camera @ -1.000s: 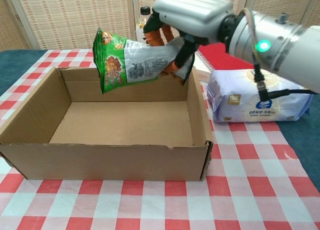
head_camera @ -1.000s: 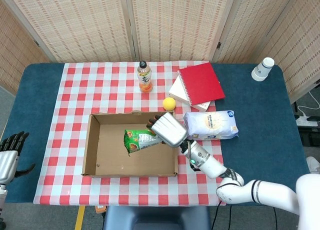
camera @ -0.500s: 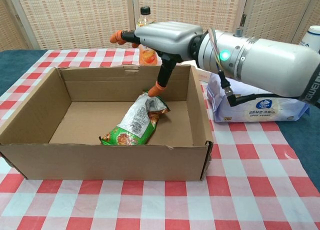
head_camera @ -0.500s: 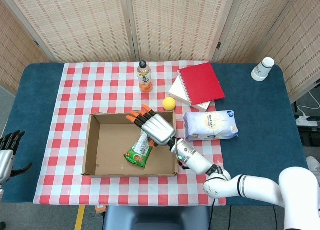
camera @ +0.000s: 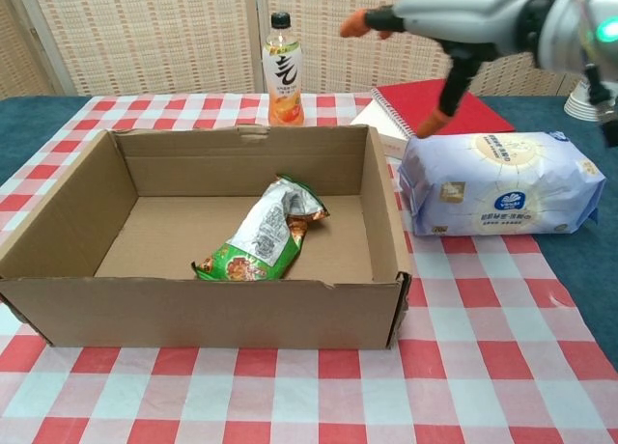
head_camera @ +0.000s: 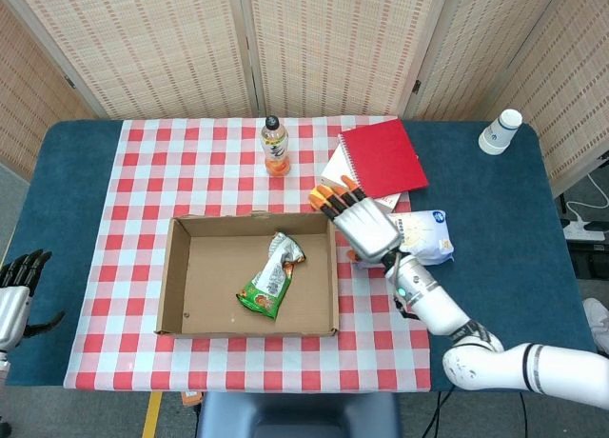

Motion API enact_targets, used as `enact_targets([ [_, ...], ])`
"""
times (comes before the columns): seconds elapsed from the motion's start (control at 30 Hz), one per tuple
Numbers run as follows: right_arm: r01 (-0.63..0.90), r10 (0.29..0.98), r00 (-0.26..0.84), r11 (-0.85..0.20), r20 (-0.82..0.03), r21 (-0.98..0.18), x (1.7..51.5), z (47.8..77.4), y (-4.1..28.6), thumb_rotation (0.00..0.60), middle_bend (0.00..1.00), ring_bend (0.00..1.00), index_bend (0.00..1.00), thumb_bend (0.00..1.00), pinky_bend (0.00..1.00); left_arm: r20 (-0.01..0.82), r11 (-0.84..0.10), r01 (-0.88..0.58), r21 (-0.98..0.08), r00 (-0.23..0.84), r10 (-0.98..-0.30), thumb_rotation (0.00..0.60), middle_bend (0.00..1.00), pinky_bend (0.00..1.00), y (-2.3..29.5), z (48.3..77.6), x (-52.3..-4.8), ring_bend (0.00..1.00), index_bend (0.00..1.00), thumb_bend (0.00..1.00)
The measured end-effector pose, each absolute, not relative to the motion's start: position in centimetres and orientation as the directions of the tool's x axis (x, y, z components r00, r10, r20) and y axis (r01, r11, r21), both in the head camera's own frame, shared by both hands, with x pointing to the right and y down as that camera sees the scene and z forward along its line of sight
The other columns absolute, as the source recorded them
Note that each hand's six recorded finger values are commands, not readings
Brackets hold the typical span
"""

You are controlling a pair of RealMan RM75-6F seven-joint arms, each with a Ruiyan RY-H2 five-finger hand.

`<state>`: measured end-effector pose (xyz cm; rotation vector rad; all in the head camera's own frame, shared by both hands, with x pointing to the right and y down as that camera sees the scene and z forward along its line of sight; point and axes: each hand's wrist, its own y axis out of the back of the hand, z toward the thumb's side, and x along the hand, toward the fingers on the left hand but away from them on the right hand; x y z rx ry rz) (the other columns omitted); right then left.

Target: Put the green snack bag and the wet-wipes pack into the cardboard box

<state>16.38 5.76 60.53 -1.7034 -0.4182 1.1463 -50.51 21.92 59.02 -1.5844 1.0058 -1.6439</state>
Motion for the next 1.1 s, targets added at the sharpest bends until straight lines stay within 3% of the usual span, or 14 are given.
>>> enact_targets([
  [0.13, -0.304, 0.748, 0.341, -0.486, -0.57, -0.82, 22.6, 60.5, 6.3, 0.6, 0.0, 0.0, 0.0, 0.0, 0.0, 0.512, -0.508, -0.069, -0.859, -0.066, -0.856, 0.6, 0.0, 0.09, 22.1, 59.0, -50.3, 0.0, 0.0, 0.2],
  [0.37, -0.247, 0.746, 0.195, -0.591, -0.637, -0.768, 28.3, 62.2, 6.5, 0.6, 0.0, 0.0, 0.0, 0.0, 0.0, 0.516, -0.512, -0.065, -0.856, -0.064, -0.854, 0.6, 0.0, 0.09, 22.1, 59.1, -50.2, 0.0, 0.0, 0.2],
  [0.77, -0.207, 0.727, 0.19, -0.628, -0.66, -0.75, 30.6, 65.0, 6.3, 0.6, 0.0, 0.0, 0.0, 0.0, 0.0, 0.514, -0.51, -0.064, -0.858, -0.067, -0.855, 0.6, 0.0, 0.09, 22.0, 59.2, -50.3, 0.0, 0.0, 0.2],
  [1.1, -0.191, 0.664, 0.247, -0.681, -0.706, -0.707, 28.1, 69.1, 7.0, 0.6, 0.0, 0.0, 0.0, 0.0, 0.0, 0.51, -0.505, -0.072, -0.86, -0.072, -0.857, 0.6, 0.0, 0.09, 21.9, 59.0, -50.6, 0.0, 0.0, 0.2],
])
